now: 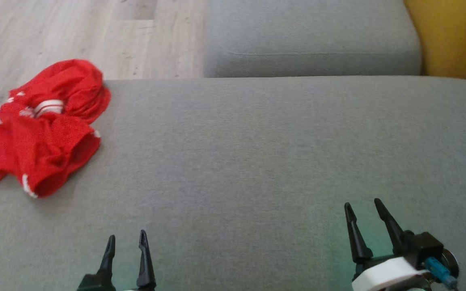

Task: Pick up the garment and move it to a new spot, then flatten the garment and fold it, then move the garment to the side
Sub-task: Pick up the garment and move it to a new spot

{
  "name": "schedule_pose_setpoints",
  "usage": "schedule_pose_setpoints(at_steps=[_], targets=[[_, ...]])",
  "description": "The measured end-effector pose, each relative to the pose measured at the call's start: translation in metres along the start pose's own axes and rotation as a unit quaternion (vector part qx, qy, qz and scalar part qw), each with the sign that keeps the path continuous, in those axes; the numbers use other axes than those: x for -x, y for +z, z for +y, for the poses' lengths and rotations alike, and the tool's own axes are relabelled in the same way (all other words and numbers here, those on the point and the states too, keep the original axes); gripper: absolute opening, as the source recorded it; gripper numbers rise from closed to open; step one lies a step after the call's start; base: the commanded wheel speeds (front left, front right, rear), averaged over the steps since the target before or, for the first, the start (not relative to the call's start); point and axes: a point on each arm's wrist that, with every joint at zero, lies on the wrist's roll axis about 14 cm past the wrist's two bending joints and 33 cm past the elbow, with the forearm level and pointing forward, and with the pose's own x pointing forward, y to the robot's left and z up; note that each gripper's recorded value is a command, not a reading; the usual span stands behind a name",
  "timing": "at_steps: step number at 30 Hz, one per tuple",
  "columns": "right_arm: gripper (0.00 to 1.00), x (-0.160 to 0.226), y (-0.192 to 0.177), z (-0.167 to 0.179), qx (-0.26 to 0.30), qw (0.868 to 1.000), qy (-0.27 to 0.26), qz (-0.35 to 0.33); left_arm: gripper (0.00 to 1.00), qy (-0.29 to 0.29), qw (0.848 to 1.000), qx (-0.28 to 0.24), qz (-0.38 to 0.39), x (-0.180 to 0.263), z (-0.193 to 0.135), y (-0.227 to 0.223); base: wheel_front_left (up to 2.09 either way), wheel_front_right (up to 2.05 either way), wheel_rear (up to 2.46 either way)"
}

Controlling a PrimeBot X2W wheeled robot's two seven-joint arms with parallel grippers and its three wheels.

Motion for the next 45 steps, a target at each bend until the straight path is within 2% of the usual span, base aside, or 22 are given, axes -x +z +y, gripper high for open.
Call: schedule_pose_setpoints(at_steps=[5,10,21,29,33,37,42,45], targets=[[1.00,-0.013,0.003,0.016,0.005,1.000,0.030,-0.001,1.00,0.036,0.999,0.005,-0.011,0.012,0.022,0.004,0.00,0.00,0.00],[1.00,-0.031,0.004,0.048,0.012,0.996,0.086,0.002,1.00,0.091,0.995,0.023,-0.027,0.032,0.053,0.009,0.00,0.00,0.00],[1.00,-0.050,-0.003,0.134,0.021,0.975,0.220,0.016,1.00,0.205,0.976,0.032,-0.062,0.084,0.114,0.019,0.00,0.00,0.00],[1.00,-0.055,-0.006,0.150,0.019,0.970,0.243,0.020,1.00,0.223,0.972,0.029,-0.067,0.090,0.121,0.023,0.00,0.00,0.00],[1.00,-0.057,-0.003,0.145,0.023,0.971,0.236,0.015,1.00,0.223,0.971,0.005,-0.090,0.092,0.128,0.041,0.00,0.00,0.00],[1.00,-0.060,0.002,0.135,0.030,0.975,0.222,0.006,1.00,0.227,0.965,-0.042,-0.122,0.094,0.150,0.077,0.00,0.00,0.00],[1.00,-0.064,-0.005,0.122,0.041,0.978,0.206,0.012,1.00,0.210,0.949,-0.121,-0.202,0.066,0.168,0.179,0.00,0.00,0.00],[1.00,-0.070,-0.012,0.113,0.048,0.979,0.197,0.019,1.00,0.198,0.940,-0.164,-0.223,0.043,0.172,0.230,0.00,0.00,0.00]])
